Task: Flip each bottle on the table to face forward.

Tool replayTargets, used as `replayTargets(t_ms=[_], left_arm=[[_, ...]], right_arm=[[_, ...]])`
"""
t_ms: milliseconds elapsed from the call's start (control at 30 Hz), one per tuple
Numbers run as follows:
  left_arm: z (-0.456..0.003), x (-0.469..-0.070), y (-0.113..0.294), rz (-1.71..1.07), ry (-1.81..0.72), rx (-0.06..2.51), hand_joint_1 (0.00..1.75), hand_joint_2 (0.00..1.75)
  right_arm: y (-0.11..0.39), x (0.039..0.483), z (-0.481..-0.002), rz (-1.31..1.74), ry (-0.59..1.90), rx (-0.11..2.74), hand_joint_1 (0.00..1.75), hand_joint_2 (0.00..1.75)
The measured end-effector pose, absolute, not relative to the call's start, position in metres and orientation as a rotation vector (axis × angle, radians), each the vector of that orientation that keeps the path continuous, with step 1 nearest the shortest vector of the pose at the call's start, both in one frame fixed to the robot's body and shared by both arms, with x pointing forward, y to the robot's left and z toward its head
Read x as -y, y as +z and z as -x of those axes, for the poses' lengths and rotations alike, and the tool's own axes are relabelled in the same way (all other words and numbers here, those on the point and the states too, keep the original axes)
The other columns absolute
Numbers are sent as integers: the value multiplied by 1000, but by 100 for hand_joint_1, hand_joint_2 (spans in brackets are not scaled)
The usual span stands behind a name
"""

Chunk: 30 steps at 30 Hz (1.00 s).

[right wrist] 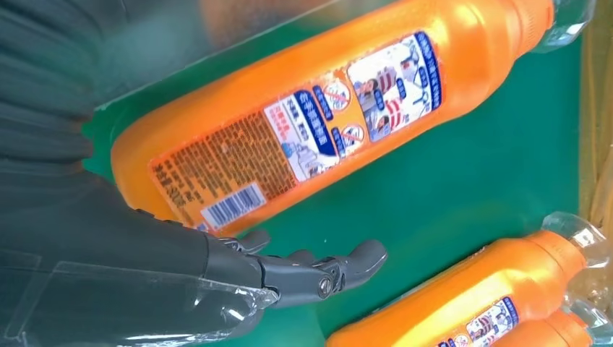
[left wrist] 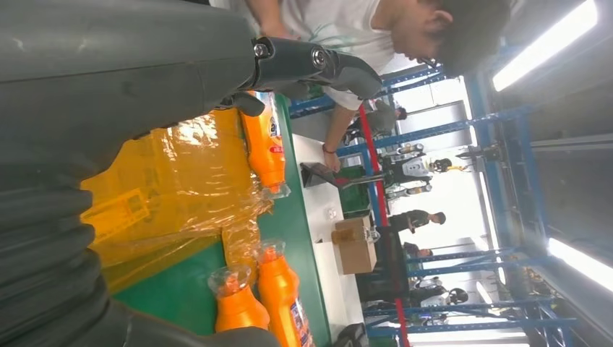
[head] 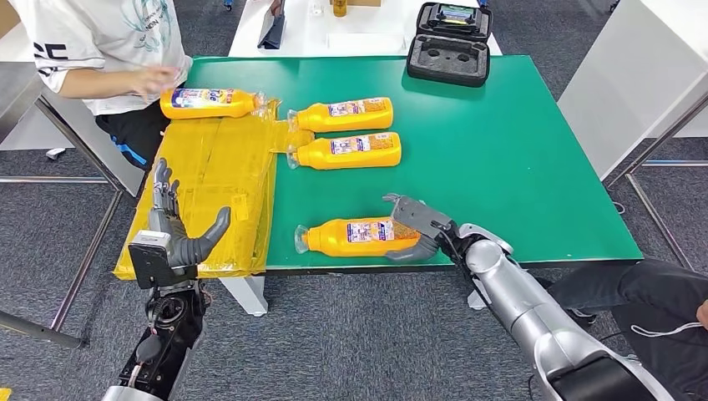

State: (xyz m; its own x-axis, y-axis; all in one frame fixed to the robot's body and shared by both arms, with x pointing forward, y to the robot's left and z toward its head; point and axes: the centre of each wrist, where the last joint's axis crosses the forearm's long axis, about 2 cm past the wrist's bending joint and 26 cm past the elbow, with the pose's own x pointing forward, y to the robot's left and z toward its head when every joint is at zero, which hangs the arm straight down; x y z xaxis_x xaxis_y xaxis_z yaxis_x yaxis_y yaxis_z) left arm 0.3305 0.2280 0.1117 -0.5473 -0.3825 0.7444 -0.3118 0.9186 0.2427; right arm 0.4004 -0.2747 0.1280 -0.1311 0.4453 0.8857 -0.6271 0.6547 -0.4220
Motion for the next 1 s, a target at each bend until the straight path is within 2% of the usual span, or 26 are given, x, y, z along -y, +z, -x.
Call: replayTargets(t_ms=[433, 1000], left_arm=[[-330, -232, 105, -506, -94, 2157, 0, 175], [-329, -232, 99, -501, -99, 2133, 0, 175]], right_arm=[[150, 276, -422, -152, 1000, 1403, 0, 175], [134, 262, -420, -162, 1118, 1274, 0, 175]])
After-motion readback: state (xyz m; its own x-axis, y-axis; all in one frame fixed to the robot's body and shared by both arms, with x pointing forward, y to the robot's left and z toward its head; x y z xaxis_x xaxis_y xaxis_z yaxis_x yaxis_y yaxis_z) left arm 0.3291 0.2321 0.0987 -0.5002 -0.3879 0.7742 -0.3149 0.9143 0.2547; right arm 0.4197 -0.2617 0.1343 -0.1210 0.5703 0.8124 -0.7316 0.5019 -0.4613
